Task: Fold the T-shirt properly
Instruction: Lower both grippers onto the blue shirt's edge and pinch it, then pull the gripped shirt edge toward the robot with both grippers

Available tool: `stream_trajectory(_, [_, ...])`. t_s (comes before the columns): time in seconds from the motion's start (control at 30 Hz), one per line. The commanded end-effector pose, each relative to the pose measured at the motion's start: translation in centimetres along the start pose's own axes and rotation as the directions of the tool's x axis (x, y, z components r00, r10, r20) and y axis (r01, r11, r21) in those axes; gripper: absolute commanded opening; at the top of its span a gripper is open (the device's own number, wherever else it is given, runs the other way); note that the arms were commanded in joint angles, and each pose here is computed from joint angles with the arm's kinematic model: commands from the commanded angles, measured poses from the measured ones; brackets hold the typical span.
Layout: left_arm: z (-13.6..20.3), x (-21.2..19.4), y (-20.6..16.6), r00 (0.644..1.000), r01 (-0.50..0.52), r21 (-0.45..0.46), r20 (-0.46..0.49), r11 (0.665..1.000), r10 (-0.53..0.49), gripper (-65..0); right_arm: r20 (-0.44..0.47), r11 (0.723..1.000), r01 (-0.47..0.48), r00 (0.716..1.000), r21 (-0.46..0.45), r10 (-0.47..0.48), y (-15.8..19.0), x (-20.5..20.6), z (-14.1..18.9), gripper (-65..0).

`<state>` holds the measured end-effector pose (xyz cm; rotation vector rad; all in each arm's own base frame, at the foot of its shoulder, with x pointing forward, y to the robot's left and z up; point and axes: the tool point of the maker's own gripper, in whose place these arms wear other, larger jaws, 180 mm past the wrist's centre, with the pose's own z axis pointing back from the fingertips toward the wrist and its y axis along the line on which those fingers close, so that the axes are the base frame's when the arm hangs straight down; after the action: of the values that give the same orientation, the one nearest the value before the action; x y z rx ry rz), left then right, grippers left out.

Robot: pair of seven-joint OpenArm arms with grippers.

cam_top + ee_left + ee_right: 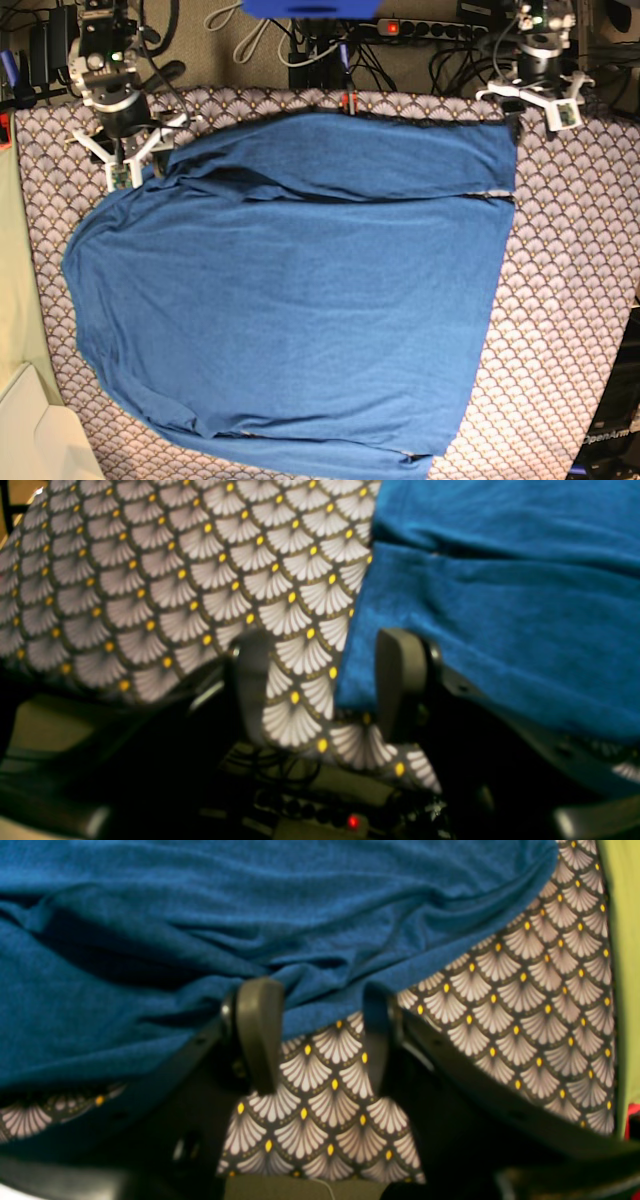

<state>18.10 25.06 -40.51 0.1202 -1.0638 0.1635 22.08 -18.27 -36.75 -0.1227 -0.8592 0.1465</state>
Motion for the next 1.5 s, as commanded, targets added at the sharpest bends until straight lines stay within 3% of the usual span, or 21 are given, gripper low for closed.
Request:
stream_trajectory(0.0, [0.0,0.4,-0.4,1.0,0.002,-0.016,0.021,1.0,-0.001,-32.0,0.04,1.0,-0.016,0.999,0.009,0.015,0.1,1.1,0.2,-37.6])
stream_trajectory(0.13, [-0.5,-1.3,-1.4,1.0,-0.006,-0.038,-0.019,0.999,0.005,-32.0,0.041,0.996,-0.057,0.998,0.063,0.054,0.9,1.0,0.3,-37.6])
stream_trajectory(0.53, [-0.6,-2.3,-2.0,0.999,-0.025,-0.038,-0.041,0.999,0.024,-33.7,0.041,0.996,-0.058,0.998,0.062,0.055,0.9,1.0,0.3,-37.6])
stream_trajectory(0.6, [-0.5,-2.4,-1.9,0.999,-0.025,-0.038,-0.044,0.999,0.023,-41.3,0.041,0.996,-0.06,0.997,0.061,0.058,0.9,1.0,0.3,-37.6])
stream_trajectory(0.7, [-0.5,-2.3,-1.9,0.999,-0.025,-0.035,-0.043,0.999,0.023,-64.7,0.041,0.996,-0.061,0.997,0.062,0.059,0.9,1.0,0.3,-37.6])
stream_trajectory(0.8, [-0.6,-2.2,-1.9,0.999,-0.025,-0.034,-0.04,0.999,0.024,-61.5,0.027,0.996,-0.059,0.998,0.065,0.058,0.9,0.5,0.0,-37.6])
stream_trajectory(0.93, [-0.5,-2.0,-2.0,0.999,-0.023,-0.038,-0.035,0.999,0.022,-65.0,-0.019,0.997,-0.044,0.999,0.068,0.045,0.8,-0.9,-1.5,-37.6])
stream_trajectory(1.27, [-0.4,-2.1,-2.0,0.999,-0.024,-0.04,-0.037,0.999,0.023,-64.5,-0.085,1.0,0.001,0.996,0.012,0.0,-1.8,-2.9,-3.8,-37.6])
stream_trajectory(1.47, [-0.4,-2.1,-2.0,0.999,-0.024,-0.04,-0.037,0.999,0.023,-64.5,-0.103,1.0,0.003,0.995,0.018,-0.001,-1.6,-3.6,-4.0,-37.5])
